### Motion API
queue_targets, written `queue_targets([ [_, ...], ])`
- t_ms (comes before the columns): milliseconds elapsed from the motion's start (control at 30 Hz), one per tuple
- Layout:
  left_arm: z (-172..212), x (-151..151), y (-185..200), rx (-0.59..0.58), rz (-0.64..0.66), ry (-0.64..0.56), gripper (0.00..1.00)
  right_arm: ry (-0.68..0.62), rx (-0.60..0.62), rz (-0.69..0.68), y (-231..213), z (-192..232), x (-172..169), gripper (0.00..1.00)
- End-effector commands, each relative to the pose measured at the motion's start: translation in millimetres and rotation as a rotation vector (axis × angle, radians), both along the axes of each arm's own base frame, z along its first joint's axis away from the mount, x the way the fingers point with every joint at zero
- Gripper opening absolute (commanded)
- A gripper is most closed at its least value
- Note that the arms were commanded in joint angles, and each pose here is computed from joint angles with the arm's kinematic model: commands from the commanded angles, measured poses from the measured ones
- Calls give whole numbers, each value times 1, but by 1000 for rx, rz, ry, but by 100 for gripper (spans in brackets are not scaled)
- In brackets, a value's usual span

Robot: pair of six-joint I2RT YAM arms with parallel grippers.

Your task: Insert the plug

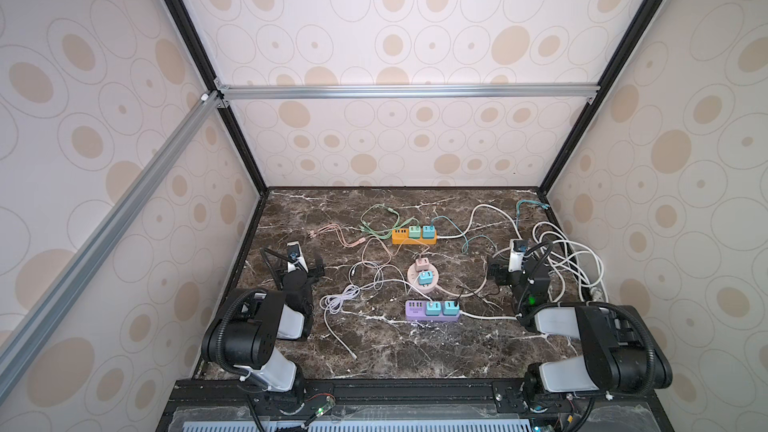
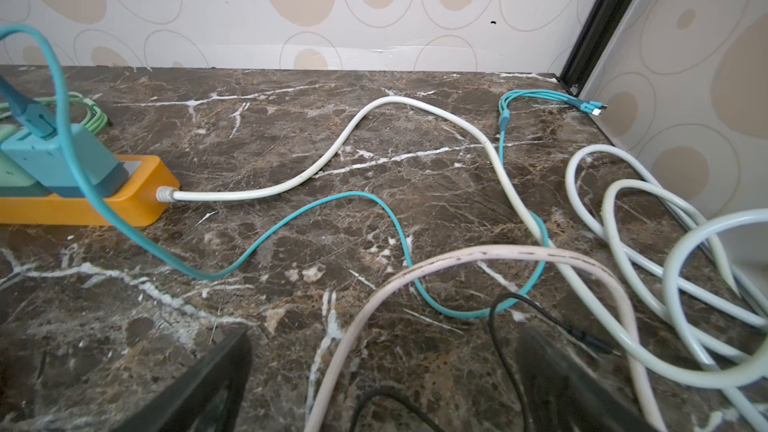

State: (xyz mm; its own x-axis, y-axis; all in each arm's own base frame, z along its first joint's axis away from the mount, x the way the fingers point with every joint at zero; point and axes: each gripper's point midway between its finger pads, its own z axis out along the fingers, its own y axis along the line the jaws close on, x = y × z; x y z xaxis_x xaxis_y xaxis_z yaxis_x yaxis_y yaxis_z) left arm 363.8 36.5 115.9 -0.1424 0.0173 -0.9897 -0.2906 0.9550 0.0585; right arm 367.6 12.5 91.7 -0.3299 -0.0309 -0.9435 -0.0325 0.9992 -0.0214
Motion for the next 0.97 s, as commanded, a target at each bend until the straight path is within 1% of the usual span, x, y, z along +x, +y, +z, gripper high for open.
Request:
queue_targets([
  [0, 16, 4, 1, 13, -2, -59, 99, -83, -90, -6, 8, 6, 4, 100],
  [67, 17, 4, 1, 16, -3, -62, 98, -111, -129, -45, 8, 9, 12, 99],
  [100, 17, 4, 1, 14, -3, -64, 98, -84, -142, -79, 4, 8, 15, 99],
  [133, 18, 4, 1, 18, -3, -67, 98, -22, -140, -133, -4, 3, 18, 99],
  [167, 17, 4, 1, 17, -4, -62, 99, 34, -119, -186, -14, -2, 22, 100],
  [200, 17, 4, 1, 17, -3, -64, 98, 51, -66, -205, -24, -3, 28, 100],
  [233, 17, 3, 1, 19, -2, -64, 98, 53, -38, -182, -26, -5, 27, 100],
  [300, 17, 4, 2, 18, -2, -66, 98, 63, -38, -183, -26, -5, 27, 99],
  [333, 17, 4, 1, 18, -2, -63, 98, 62, -29, -138, -19, -6, 28, 99],
  [367, 17, 4, 2, 17, -2, -64, 98, 75, -34, -39, -4, -8, 32, 100],
  [433, 17, 4, 1, 17, -2, -63, 98, 87, 18, 33, 1, -8, 30, 100],
  [800, 14, 6, 1, 16, -4, -51, 98, 86, 16, 45, 3, -8, 31, 100],
  [933, 18, 3, 2, 18, -3, -67, 98, 85, 16, 43, 2, -7, 30, 100],
])
